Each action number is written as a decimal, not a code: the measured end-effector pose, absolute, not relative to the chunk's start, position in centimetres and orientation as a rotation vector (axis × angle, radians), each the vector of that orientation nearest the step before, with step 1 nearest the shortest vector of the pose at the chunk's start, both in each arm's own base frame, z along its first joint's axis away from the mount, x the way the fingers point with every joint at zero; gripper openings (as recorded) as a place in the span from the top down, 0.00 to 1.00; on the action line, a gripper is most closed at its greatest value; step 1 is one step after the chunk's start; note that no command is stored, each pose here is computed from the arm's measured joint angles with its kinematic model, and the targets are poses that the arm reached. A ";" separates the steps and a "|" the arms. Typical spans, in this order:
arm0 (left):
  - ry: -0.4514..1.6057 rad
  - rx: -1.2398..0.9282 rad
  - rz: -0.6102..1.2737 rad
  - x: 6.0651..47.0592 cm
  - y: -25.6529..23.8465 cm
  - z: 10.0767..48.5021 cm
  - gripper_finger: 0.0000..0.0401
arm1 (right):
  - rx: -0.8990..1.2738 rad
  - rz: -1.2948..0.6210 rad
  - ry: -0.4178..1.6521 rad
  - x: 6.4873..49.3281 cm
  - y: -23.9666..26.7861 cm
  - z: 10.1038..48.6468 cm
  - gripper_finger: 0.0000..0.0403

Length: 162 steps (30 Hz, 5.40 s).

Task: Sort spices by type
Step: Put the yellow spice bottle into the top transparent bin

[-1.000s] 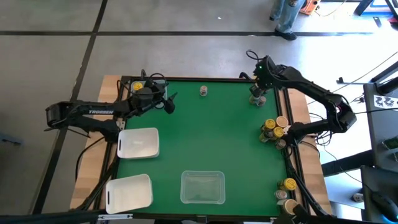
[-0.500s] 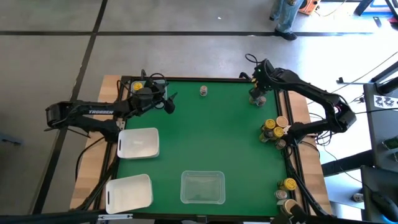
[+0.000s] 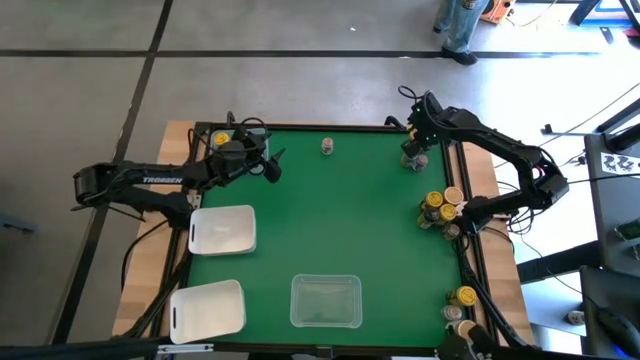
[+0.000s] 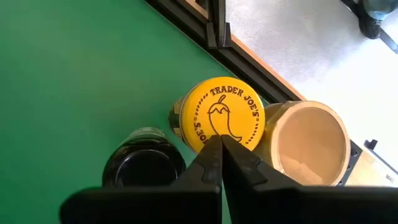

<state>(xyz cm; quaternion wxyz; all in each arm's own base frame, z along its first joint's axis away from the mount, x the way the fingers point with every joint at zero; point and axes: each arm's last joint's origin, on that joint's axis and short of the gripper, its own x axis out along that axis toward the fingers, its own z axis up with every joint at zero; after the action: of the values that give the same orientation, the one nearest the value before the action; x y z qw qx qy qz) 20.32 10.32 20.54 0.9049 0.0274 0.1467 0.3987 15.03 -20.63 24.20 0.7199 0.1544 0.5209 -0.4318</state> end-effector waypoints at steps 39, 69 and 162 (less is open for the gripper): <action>0.305 0.062 0.823 20.3 10.3 20.6 0.24 | 0.319 -0.990 1.115 15.1 -21.2 23.8 0.98; 0.305 0.063 0.823 20.3 10.3 20.6 0.24 | 0.344 -0.912 0.879 16.5 -22.2 24.5 0.98; 0.362 0.016 0.509 23.6 9.5 18.2 0.24 | -0.037 -0.124 0.845 34.3 -13.0 21.3 0.22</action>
<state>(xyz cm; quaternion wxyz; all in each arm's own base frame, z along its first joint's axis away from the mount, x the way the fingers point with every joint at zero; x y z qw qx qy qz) 23.55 9.52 18.25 0.9516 0.0079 0.1779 0.2505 34.33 -13.03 21.34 0.9100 -0.0182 0.4099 -0.0601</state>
